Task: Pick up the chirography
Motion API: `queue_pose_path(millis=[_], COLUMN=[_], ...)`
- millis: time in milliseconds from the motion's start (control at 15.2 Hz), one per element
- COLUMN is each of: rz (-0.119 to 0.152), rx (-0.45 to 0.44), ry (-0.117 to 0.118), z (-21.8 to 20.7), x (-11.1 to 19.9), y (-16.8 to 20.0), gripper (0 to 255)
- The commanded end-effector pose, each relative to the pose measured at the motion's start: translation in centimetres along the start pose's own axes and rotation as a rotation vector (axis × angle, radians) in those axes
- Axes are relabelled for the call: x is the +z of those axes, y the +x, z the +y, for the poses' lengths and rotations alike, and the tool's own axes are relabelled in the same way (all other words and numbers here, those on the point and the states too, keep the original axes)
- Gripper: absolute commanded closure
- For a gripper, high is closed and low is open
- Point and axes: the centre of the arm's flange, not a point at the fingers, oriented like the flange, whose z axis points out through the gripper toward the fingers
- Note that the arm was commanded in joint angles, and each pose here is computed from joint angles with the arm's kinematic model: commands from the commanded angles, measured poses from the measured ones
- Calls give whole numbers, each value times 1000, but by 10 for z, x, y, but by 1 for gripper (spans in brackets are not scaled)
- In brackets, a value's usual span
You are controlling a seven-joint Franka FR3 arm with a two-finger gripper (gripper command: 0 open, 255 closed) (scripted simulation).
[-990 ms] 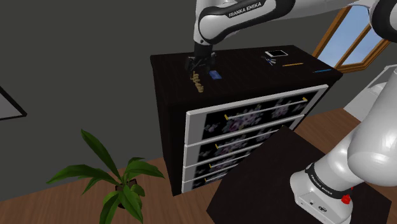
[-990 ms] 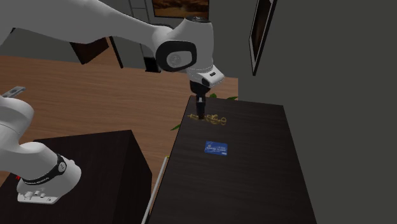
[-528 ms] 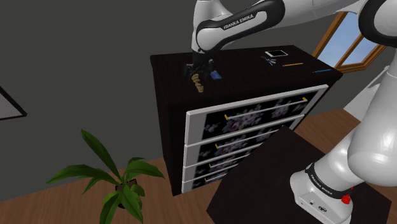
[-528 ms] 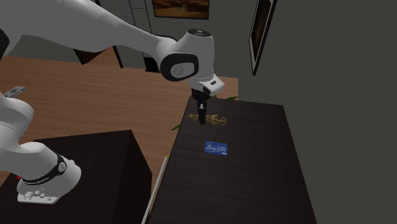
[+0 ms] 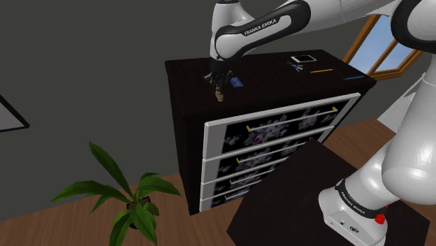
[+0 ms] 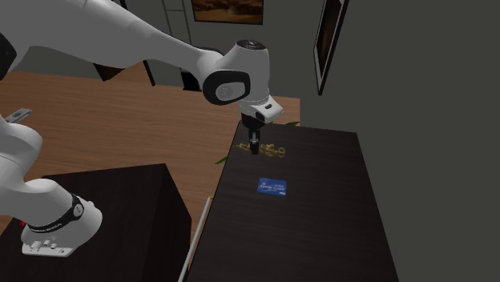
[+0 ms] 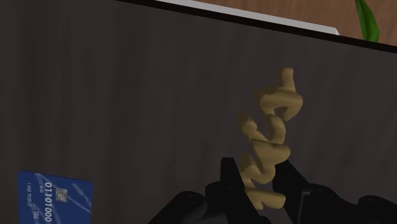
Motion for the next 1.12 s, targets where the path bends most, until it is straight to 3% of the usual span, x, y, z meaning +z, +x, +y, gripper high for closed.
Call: queue_pose_path(millis=[0,198,1056], rz=[0,0,0], rx=[0,0,0], ry=[0,0,0], z=[0,1,2], x=[0,0,-68], y=[0,1,3], gripper=[255,255,255])
